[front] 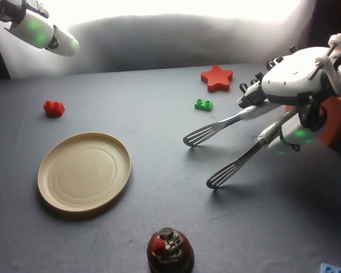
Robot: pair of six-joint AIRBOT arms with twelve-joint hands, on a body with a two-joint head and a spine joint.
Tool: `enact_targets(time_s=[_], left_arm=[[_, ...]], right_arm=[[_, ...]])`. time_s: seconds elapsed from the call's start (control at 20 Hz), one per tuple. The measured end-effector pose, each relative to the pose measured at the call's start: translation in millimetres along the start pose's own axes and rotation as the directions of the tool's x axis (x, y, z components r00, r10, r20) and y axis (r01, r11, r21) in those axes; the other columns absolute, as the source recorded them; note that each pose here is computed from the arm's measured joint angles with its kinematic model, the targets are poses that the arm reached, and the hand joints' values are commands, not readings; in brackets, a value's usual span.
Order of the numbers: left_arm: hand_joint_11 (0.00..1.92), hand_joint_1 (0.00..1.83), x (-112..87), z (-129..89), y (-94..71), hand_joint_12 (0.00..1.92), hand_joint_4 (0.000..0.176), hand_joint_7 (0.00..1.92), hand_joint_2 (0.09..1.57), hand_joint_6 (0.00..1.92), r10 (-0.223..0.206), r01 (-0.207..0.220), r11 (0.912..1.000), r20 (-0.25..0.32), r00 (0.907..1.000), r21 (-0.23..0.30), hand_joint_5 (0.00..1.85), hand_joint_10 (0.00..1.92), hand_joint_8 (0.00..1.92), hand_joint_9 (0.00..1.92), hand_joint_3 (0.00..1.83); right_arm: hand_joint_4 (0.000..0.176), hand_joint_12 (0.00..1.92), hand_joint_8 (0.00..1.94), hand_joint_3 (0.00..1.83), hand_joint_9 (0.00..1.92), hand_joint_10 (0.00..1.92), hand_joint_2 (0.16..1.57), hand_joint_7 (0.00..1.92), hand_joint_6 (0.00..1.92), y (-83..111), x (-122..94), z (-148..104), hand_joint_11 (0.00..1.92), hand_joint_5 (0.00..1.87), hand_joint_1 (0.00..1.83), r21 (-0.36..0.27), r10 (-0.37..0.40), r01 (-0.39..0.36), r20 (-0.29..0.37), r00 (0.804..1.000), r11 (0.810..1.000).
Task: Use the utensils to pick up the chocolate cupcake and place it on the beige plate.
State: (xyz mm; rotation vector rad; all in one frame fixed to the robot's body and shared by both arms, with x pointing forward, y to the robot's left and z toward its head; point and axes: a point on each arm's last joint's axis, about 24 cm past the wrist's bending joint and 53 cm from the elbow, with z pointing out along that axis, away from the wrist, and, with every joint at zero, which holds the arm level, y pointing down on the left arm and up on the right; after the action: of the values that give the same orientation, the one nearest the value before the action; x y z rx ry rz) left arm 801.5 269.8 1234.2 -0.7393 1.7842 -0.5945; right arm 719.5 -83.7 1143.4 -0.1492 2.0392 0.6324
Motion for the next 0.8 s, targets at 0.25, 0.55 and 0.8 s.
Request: enact_targets(time_s=[0.25, 0.55, 0.8], left_arm=[[0.0, 0.54, 0.0, 0.0, 0.0, 0.43, 0.0, 0.23, 0.96, 0.0, 0.0, 0.0, 1.0, 0.0, 1.0, 0.0, 0.25, 0.0, 0.0, 0.21, 0.0], [0.0, 0.56, 0.4, 0.1, 0.6, 0.45, 0.0, 0.23, 0.96, 0.0, 0.009, -0.009, 1.0, 0.0, 1.0, -0.001, 0.26, 0.0, 0.0, 0.22, 0.0], [0.0, 0.52, 0.5, 0.1, 0.6, 0.47, 0.0, 0.24, 0.96, 0.0, 0.009, -0.009, 1.0, -0.001, 1.0, -0.001, 0.26, 0.0, 0.0, 0.23, 0.0]], right_arm=[[0.0, 1.38, 0.01, 0.0, 0.66, 0.23, 1.1, 0.66, 0.01, 0.8, -0.4, 0.0, 0.19, 0.56, 0.88, -0.003, 0.0, 0.0, 0.002, 1.0, 1.0], [0.0, 1.46, 0.01, 0.0, 0.53, 0.7, 1.11, 0.74, 0.01, 1.6, -1.7, -0.1, 0.24, 0.62, 0.9, -0.005, 0.001, -0.001, 0.004, 1.0, 1.0], [0.0, 1.55, 0.02, 0.0, 0.52, 0.86, 1.13, 0.78, 0.01, 1.4, -1.8, -0.2, 0.25, 0.65, 0.9, -0.005, 0.001, -0.001, 0.004, 1.0, 1.0]])
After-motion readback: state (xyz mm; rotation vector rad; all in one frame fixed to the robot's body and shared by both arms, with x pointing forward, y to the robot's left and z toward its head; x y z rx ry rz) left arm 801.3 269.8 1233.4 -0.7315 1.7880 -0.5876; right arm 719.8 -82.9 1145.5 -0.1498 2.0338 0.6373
